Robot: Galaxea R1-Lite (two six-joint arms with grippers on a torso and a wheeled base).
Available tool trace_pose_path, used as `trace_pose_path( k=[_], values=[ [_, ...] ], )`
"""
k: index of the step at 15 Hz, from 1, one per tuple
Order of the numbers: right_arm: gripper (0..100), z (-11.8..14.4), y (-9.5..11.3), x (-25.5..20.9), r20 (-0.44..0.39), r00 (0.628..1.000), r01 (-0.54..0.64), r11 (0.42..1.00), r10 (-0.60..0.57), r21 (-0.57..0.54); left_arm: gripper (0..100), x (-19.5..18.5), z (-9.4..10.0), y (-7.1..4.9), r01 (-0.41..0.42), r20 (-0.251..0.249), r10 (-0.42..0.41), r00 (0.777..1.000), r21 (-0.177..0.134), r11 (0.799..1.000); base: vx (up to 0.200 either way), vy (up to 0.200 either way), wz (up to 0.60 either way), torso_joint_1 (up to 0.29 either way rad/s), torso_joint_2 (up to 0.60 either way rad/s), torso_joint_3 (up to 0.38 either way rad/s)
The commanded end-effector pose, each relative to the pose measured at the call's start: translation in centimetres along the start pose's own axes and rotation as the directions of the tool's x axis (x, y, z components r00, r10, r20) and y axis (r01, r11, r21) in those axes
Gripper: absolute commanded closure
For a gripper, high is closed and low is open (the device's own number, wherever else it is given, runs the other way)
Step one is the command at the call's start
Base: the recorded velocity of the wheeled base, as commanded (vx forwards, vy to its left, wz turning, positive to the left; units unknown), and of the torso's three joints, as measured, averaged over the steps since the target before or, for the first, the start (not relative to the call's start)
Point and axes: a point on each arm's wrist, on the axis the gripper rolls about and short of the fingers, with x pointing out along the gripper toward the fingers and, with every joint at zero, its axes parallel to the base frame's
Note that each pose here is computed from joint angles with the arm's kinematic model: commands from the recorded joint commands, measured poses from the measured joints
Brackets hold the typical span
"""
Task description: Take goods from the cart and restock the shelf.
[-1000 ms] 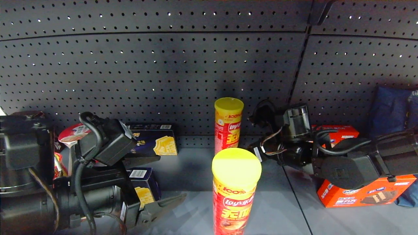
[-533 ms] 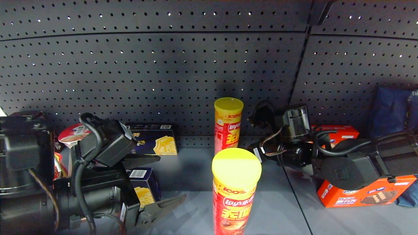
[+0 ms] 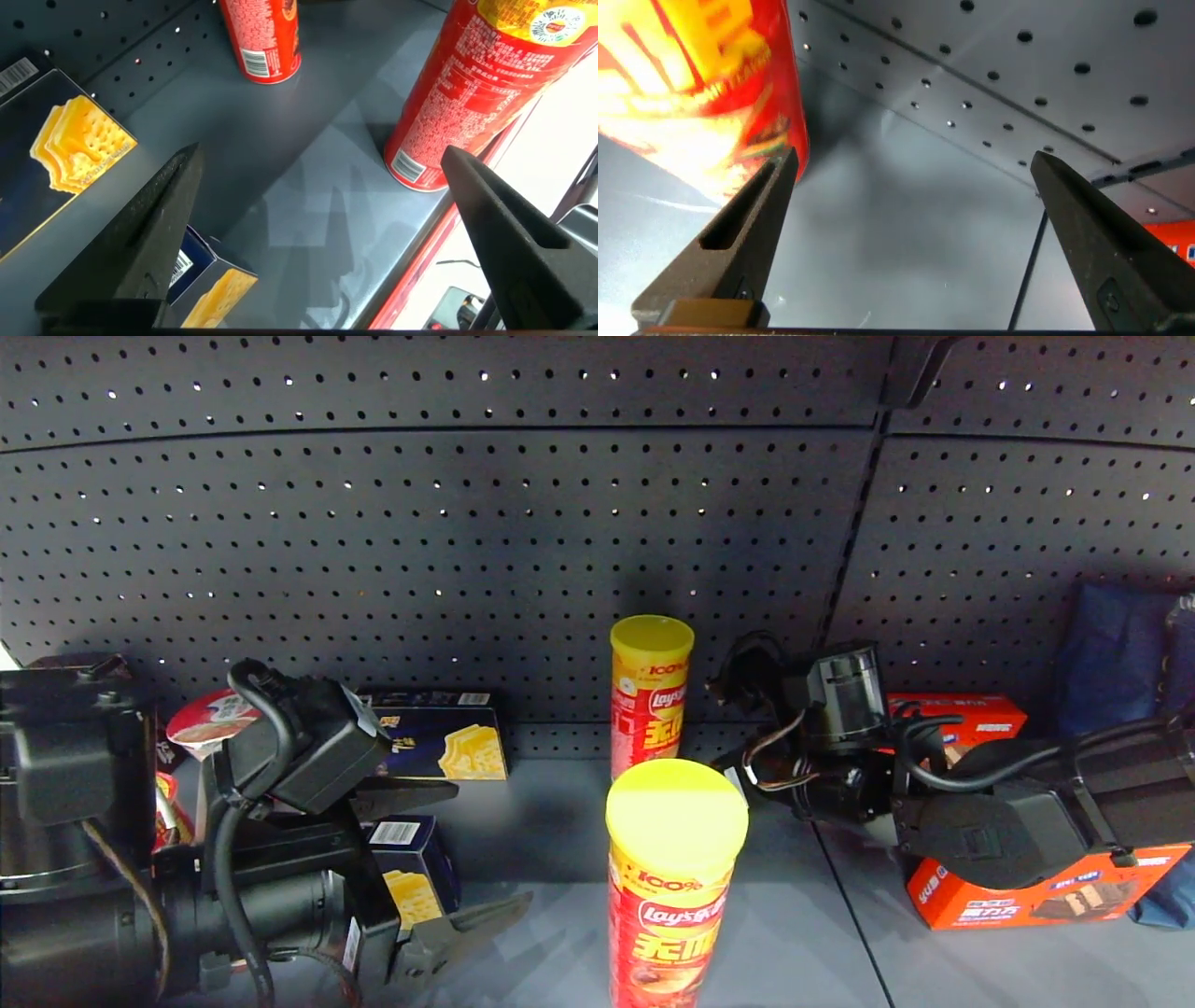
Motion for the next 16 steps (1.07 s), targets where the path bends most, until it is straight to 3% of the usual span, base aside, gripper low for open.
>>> trace_pose_path(
  k=[1, 3, 6, 9, 12, 13, 14, 16],
  values=[
    [0, 0.2, -0.2, -0.8, 0.012, 1.000, 0.000, 1.000, 0.000, 0.004, 0, 0.0, 0.0, 0.0, -0.003, 0.001, 0.003, 1.000, 0.000, 1.000, 0.000, 0.000, 0.00, 0.000, 0.00, 0.000],
    [0, 2.0, -1.3, -3.6, 0.089, 0.996, 0.009, 1.000, -0.011, 0.029, 0, -0.1, 0.1, 0.3, -0.017, 0.005, 0.017, 1.000, -0.004, 1.000, 0.000, 0.000, 0.00, 0.000, 0.00, 0.000],
    [0, 4.2, -3.2, -9.3, 0.221, 0.975, 0.016, 0.997, -0.032, 0.073, 0, -1.6, 0.7, 0.0, -0.032, 0.060, 0.032, 0.998, 0.009, 0.999, 0.000, 0.000, 0.00, 0.000, 0.00, 0.000],
    [0, 2.0, -4.9, -14.8, 0.256, 0.965, 0.025, 0.996, -0.048, 0.090, 0, -4.8, 0.2, 0.3, -0.132, 0.119, 0.132, 0.984, -0.007, 0.991, 0.000, 0.000, 0.00, 0.000, 0.00, 0.000],
    [0, -1.1, -6.5, -18.4, 0.265, 0.961, 0.048, 0.993, -0.075, 0.108, 0, -8.2, -1.2, 0.9, -0.283, 0.163, 0.287, 0.944, -0.051, 0.958, 0.000, 0.000, 0.00, 0.000, 0.00, 0.000],
    [0, -1.1, -6.6, -18.4, 0.265, 0.961, 0.048, 0.993, -0.075, 0.108, 0, -8.3, -1.2, 0.9, -0.286, 0.165, 0.290, 0.943, -0.051, 0.957, 0.000, 0.000, 0.00, 0.000, 0.00, 0.000],
    [0, -2.9, -7.8, -20.6, 0.276, 0.951, 0.103, 0.985, -0.138, 0.139, 0, -10.4, -3.5, 0.5, -0.384, 0.160, 0.394, 0.905, -0.087, 0.919, 0.000, 0.000, 0.00, 0.000, 0.00, 0.000],
    [0, -4.5, -9.7, -22.8, 0.287, 0.922, 0.210, 0.958, -0.260, 0.196, 0, -11.6, -5.7, -0.7, -0.442, 0.158, 0.453, 0.877, -0.102, 0.891, 0.000, 0.000, 0.00, 0.000, 0.00, 0.000]
  ],
)
